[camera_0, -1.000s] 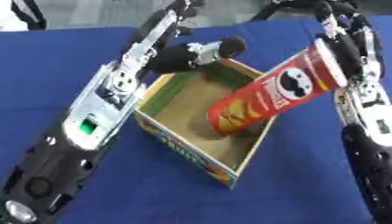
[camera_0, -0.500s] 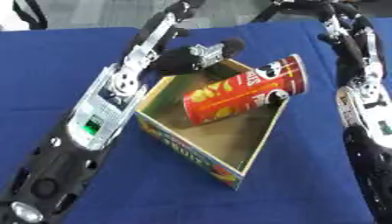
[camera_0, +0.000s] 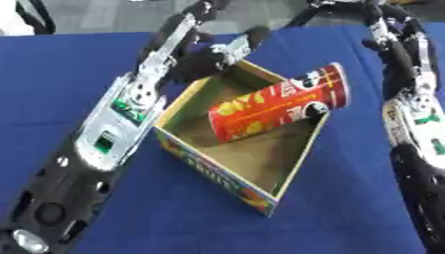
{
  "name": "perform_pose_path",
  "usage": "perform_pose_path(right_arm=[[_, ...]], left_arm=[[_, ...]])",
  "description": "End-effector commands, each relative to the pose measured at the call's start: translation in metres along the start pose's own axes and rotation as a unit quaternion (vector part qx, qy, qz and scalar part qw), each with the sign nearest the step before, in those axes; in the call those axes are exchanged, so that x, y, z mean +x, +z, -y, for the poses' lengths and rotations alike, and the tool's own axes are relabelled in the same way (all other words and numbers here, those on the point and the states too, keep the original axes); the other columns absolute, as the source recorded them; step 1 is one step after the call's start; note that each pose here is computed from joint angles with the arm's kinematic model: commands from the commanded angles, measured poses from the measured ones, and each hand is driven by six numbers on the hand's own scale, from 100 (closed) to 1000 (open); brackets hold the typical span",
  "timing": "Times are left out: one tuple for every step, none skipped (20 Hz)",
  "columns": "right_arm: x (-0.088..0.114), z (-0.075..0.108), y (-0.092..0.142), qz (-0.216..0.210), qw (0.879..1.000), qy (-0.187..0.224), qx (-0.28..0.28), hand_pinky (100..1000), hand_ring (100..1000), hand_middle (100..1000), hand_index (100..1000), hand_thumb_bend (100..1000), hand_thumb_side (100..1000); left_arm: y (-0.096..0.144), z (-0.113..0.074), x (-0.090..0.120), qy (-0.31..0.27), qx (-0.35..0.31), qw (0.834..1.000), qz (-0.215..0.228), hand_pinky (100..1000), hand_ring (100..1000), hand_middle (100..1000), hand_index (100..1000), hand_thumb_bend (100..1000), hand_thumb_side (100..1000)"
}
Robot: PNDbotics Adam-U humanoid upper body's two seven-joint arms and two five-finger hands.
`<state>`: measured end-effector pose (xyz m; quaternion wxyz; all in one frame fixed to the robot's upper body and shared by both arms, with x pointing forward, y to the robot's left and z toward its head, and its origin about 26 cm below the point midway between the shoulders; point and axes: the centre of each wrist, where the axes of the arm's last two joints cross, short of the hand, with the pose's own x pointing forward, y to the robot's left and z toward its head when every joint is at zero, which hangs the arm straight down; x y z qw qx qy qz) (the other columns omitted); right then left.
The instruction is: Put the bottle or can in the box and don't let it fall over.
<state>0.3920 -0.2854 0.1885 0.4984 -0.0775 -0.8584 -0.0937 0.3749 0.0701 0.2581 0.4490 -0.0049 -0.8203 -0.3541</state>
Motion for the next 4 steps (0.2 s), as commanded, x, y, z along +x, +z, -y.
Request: perform_pose_path(right_arm=[[0.013,0.003,-0.006,0.022,1.000,0.003,-0.004,755,947,1000,782,692,459],[0.013,0.004,-0.006,0.023,1.000,0.004,-0.005,755,947,1000,782,692,462],[0.013,0.004,-0.006,0.023,1.000,0.006,-0.006,755,947,1000,782,692,463],[0.014,0.005,-0.006,0.023,1.000,0.007,-0.007,754,947,1000,782,691,466]], left_arm=[[0.005,-0.028,0.013,-0.006,0.034,0.999,0.019,841,1000,913,916,567,655],[0.008,-0.036,0.012,-0.008,0.045,0.999,0.016,834,1000,925,904,558,653],[0.012,-0.044,0.010,-0.009,0.056,0.998,0.011,831,1000,928,898,553,653],[0.016,-0.053,0.008,-0.010,0.067,0.998,0.006,829,1000,933,893,551,654]])
